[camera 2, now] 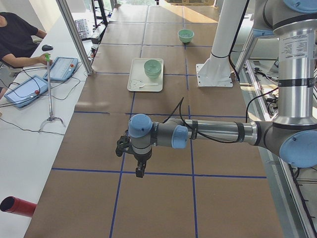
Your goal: Stack green bowls together
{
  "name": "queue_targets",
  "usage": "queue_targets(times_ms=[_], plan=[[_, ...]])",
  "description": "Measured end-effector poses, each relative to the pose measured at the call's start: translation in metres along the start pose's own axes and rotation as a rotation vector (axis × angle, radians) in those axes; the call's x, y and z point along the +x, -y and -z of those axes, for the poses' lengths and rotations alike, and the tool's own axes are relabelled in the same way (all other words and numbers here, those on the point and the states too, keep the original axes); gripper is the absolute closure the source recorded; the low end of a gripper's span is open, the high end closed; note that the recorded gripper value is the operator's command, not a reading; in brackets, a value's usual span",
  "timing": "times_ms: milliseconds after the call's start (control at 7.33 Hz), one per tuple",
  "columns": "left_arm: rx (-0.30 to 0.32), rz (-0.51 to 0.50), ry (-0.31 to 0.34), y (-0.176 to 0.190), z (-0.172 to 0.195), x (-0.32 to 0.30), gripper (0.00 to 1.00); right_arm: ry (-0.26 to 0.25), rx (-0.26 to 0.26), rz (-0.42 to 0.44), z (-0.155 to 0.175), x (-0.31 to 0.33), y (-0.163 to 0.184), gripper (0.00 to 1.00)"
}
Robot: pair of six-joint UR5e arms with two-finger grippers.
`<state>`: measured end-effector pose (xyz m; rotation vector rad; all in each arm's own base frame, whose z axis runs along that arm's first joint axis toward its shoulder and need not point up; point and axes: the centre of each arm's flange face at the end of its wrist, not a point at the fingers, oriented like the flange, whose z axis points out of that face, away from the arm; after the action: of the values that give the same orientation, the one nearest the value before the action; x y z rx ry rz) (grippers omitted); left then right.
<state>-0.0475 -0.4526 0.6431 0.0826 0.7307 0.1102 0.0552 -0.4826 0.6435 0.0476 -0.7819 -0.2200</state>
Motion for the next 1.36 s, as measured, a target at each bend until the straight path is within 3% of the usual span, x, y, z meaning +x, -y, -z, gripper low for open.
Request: queue_targets(times_ms=[545, 1364], plan=[[-0.017, 0.072, -0.037, -0.006, 0.007, -0.009, 0.0, 0.029, 0.016, -0.066, 0.004, 0.009, -0.009, 0.0], [-0.007, 0.064, -0.036, 0.0, 0.012, -0.007, 0.0, 0.035, 0.027, -0.076, 0.008, 0.013, -0.012, 0.0]])
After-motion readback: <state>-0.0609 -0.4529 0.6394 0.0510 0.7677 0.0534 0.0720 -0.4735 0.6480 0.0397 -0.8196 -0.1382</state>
